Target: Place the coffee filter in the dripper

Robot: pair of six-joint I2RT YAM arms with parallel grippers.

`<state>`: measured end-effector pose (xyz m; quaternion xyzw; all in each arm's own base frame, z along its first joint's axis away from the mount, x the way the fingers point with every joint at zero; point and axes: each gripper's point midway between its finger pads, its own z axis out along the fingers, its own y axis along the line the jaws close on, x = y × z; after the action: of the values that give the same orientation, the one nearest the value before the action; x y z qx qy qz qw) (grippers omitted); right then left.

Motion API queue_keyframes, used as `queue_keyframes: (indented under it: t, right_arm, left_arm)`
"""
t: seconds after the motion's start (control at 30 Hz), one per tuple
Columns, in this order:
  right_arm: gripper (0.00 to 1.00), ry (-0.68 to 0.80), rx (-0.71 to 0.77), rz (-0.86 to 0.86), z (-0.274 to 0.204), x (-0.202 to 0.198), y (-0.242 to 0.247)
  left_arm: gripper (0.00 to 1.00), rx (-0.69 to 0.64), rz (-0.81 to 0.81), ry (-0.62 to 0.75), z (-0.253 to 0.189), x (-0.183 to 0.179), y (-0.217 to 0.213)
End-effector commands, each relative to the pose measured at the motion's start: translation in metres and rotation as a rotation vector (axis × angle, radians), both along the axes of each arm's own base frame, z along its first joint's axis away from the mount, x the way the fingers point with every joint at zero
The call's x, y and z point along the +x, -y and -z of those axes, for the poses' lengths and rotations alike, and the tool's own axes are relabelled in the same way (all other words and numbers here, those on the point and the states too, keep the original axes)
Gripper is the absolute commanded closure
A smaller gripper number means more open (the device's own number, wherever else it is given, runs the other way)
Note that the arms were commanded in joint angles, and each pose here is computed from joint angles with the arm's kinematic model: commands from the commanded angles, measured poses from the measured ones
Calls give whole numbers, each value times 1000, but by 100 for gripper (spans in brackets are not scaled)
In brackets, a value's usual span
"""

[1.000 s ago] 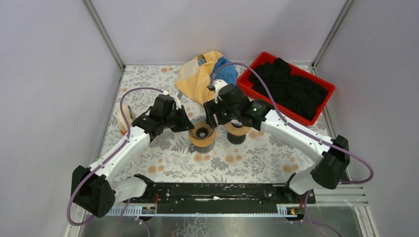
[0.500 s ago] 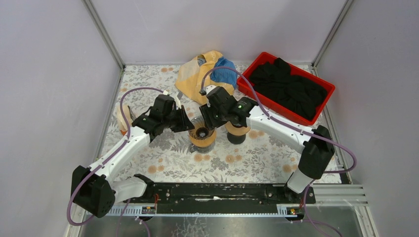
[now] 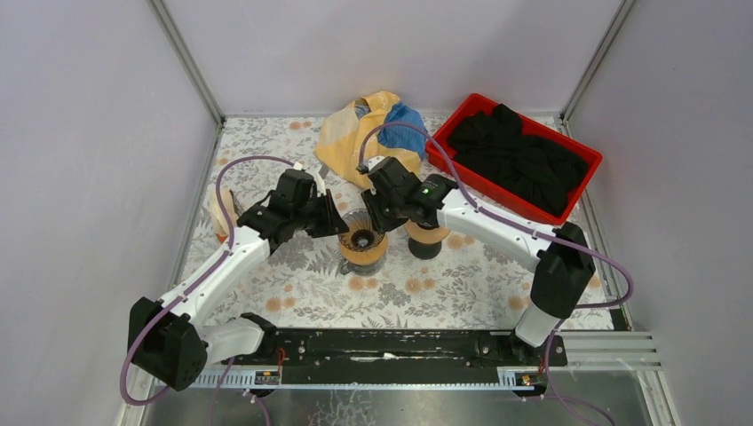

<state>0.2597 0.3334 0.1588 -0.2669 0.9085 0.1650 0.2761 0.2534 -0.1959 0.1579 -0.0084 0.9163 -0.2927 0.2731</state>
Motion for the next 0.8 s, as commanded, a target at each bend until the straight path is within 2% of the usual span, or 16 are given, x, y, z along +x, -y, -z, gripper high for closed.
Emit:
queue_keyframes:
  t: [0.0, 0.57, 0.77]
  right_arm:
    - [65, 15, 12, -2, -9, 1, -12]
    - [87, -49, -63, -9, 19, -4, -16]
    - [90, -91, -104, -15, 36, -7, -15]
  left_arm:
    - [99, 71, 9, -21, 6, -5, -9]
    - [98, 84, 26, -94, 27, -13, -9]
    - [98, 92, 31, -117, 34, -15, -9]
